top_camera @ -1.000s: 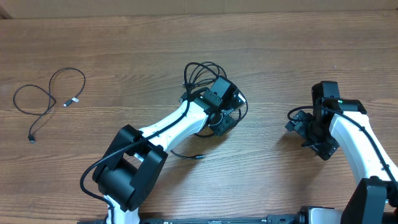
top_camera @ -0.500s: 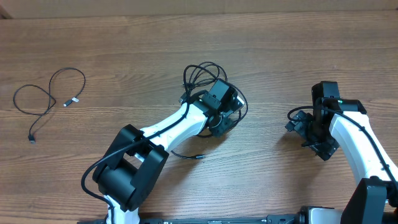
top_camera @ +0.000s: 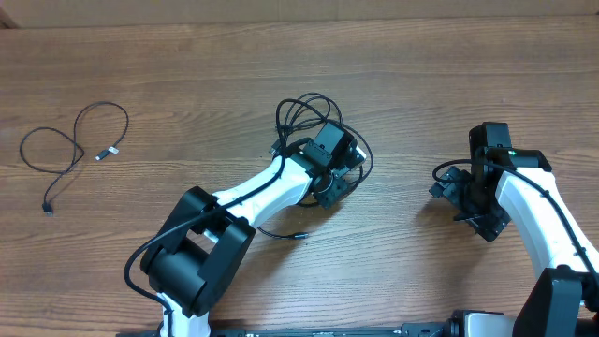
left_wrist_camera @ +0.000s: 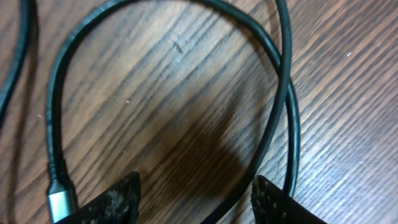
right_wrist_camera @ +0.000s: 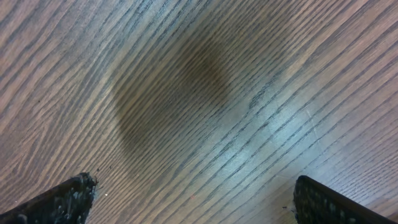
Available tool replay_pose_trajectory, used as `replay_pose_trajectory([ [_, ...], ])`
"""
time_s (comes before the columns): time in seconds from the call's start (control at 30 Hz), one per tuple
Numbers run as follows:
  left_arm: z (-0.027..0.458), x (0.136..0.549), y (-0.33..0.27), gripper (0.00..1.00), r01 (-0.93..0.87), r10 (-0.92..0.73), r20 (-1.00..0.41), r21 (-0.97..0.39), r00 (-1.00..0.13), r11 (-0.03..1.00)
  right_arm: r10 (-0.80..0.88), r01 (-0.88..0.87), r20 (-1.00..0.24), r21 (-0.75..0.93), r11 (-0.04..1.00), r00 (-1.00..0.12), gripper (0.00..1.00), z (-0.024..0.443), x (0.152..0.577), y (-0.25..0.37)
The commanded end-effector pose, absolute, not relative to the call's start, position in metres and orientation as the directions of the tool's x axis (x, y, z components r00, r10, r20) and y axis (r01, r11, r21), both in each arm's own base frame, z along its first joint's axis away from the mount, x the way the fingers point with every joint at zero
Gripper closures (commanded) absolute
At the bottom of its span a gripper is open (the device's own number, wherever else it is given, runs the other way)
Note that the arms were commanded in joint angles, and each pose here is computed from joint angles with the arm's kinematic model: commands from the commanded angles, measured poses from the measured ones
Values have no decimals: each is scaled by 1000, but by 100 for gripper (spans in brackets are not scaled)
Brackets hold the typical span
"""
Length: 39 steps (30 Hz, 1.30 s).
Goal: Untangle cables
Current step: 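Lower the left gripper onto the tangle and grasp a black cable, then lift the grasped cable up and pull it leftward out of the tangle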
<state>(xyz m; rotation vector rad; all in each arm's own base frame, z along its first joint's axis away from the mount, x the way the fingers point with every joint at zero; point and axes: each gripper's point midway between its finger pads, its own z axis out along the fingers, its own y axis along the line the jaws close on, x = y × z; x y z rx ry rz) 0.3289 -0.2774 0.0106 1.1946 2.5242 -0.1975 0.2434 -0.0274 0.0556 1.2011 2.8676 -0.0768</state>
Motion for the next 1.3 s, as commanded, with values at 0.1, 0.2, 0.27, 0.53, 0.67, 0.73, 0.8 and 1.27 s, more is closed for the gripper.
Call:
replay_pose_trajectory([
  [0.1,-14,323,-264,45,800,775,-288,48,-562,598,711,713,-52,-30,701,-701,0,57,244,-28],
  [0.2,-14,323,-263,65,799,777,-283,52,-563,598,711,713,-52,-30,701,-701,0,57,244,-28],
  [0.27,-13,325,-262,85,796,777,-282,67,-563,601,711,713,-52,-30,701,-701,0,57,244,-28],
  [0.53,110,383,-281,96,697,665,-470,136,-580,705,711,713,-50,-31,701,-701,0,57,243,-28],
  [0.67,203,402,-283,96,664,603,-598,153,-527,732,711,713,-49,-32,701,-701,0,57,243,-28],
  [0.73,254,407,-278,96,636,554,-669,154,-496,756,711,713,-50,-32,701,-701,0,57,243,-28],
  [0.8,300,409,-270,96,608,503,-732,153,-460,779,711,713,-52,-30,701,-701,0,57,244,-28],
  [1.27,540,365,-163,96,394,72,-986,7,-152,919,711,713,-58,-25,700,-701,0,57,246,-29],
])
